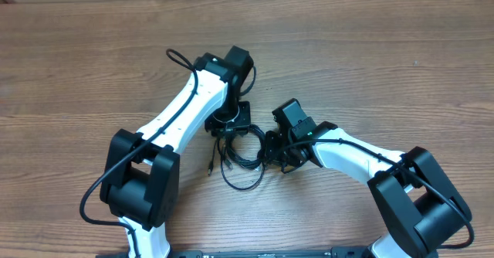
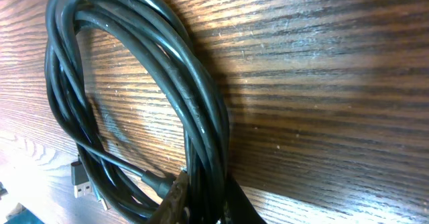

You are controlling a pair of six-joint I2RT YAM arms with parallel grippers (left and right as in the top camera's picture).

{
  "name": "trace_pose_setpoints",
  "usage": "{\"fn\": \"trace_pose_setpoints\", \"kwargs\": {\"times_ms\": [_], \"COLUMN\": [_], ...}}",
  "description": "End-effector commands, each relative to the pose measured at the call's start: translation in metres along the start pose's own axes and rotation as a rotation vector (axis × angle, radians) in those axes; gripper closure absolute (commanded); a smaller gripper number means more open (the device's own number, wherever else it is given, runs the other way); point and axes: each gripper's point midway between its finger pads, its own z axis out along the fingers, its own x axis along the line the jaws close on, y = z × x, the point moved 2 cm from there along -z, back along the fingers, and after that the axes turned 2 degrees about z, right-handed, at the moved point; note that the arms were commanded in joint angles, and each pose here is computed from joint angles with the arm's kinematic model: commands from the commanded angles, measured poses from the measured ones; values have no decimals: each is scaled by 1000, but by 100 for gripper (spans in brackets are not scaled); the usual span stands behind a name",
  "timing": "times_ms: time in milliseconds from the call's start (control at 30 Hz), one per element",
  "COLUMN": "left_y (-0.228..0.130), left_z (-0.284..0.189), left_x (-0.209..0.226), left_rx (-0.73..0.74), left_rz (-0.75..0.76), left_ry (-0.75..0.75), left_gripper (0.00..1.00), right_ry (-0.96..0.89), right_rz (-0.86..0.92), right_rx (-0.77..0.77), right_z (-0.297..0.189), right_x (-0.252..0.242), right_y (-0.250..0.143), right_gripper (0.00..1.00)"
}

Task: Untangle cables

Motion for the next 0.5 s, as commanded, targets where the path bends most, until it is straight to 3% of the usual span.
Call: {"fn": "trace_pose_setpoints", "kwargs": {"times_ms": [0, 33, 100, 467], "left_y": [-9, -10, -13, -11], "left_z": [13, 21, 30, 37], "left_x": [0, -2, -6, 11], "left_rx": [13, 14, 18, -15], "left_rz": [-78, -76, -68, -114], "left_ry": [1, -9, -29, 61], "left_gripper": [73, 82, 86, 87], "right_ry": [-11, -11, -11, -11], "right_rz": [0, 0, 0, 0], "right_rx": [1, 1, 1, 1], "right_z": [3, 3, 3, 3], "right_x": [-4, -4, -4, -4], "right_y": [0, 0, 0, 0], "right_gripper": [90, 91, 91, 90]}}
